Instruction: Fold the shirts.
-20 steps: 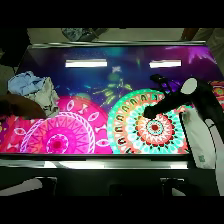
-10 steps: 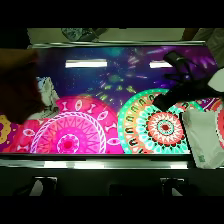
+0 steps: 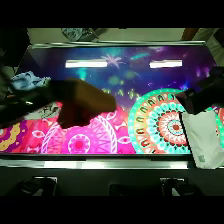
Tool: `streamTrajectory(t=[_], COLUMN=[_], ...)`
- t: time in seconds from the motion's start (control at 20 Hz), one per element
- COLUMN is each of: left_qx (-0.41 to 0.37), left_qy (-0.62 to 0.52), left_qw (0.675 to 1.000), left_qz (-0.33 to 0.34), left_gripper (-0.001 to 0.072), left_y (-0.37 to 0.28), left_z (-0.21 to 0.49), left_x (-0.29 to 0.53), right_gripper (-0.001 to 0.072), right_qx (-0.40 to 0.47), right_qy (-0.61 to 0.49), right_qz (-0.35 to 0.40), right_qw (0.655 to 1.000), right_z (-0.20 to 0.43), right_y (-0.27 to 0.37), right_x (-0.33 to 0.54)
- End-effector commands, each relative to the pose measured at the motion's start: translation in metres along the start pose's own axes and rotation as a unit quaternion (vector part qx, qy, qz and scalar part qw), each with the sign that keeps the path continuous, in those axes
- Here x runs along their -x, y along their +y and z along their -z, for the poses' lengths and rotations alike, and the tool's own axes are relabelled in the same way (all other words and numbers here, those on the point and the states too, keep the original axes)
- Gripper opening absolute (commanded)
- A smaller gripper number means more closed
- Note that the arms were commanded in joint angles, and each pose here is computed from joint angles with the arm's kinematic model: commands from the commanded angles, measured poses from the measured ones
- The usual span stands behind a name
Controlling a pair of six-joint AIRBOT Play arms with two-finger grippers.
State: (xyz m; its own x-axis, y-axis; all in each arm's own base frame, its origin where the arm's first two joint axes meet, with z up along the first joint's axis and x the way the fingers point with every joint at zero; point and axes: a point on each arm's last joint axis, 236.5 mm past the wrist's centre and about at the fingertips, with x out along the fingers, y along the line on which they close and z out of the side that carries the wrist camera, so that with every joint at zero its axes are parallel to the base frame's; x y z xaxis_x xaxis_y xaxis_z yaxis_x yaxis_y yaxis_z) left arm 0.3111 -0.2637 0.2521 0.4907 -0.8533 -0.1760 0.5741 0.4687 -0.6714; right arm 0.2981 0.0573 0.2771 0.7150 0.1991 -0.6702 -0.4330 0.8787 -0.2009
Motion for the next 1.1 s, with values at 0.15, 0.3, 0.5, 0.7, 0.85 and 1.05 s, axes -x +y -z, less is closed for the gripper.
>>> streamTrajectory(t=[0.15, 0.3, 0.5, 0.7, 0.85, 1.05], left_qx=[0.114, 0.167, 0.137, 0.172, 0.205, 0.261], left_qy=[0.337, 0.388, 0.29, 0.22, 0.241, 0.284], left_qw=[0.934, 0.906, 0.946, 0.95, 0.935, 0.911], left_qz=[0.006, 0.015, -0.046, -0.139, -0.159, -0.15], left_gripper=[0.0222, 0.0662, 0.0659, 0.066, 0.066, 0.066], left_y=[0.042, 0.053, 0.117, 0.194, 0.228, 0.246], left_z=[0.233, 0.236, 0.129, 0.089, 0.117, 0.166], left_x=[-0.094, -0.087, -0.052, -0.027, -0.042, -0.067], right_gripper=[0.067, 0.0671, 0.0671, 0.0677, 0.0693, 0.0693], right_qx=[-0.008, -0.013, -0.023, -0.041, -0.081, -0.107], right_qy=[0.048, 0.088, 0.18, 0.233, 0.237, 0.253], right_qz=[0.007, -0.01, -0.071, -0.193, -0.266, -0.316], right_qw=[0.999, 0.996, 0.981, 0.952, 0.931, 0.908], right_z=[0.021, 0.028, 0.058, 0.09, 0.097, 0.109], right_y=[-0.004, -0.006, 0.005, 0.052, 0.083, 0.104], right_x=[-0.001, -0.034, -0.106, -0.183, -0.227, -0.255])
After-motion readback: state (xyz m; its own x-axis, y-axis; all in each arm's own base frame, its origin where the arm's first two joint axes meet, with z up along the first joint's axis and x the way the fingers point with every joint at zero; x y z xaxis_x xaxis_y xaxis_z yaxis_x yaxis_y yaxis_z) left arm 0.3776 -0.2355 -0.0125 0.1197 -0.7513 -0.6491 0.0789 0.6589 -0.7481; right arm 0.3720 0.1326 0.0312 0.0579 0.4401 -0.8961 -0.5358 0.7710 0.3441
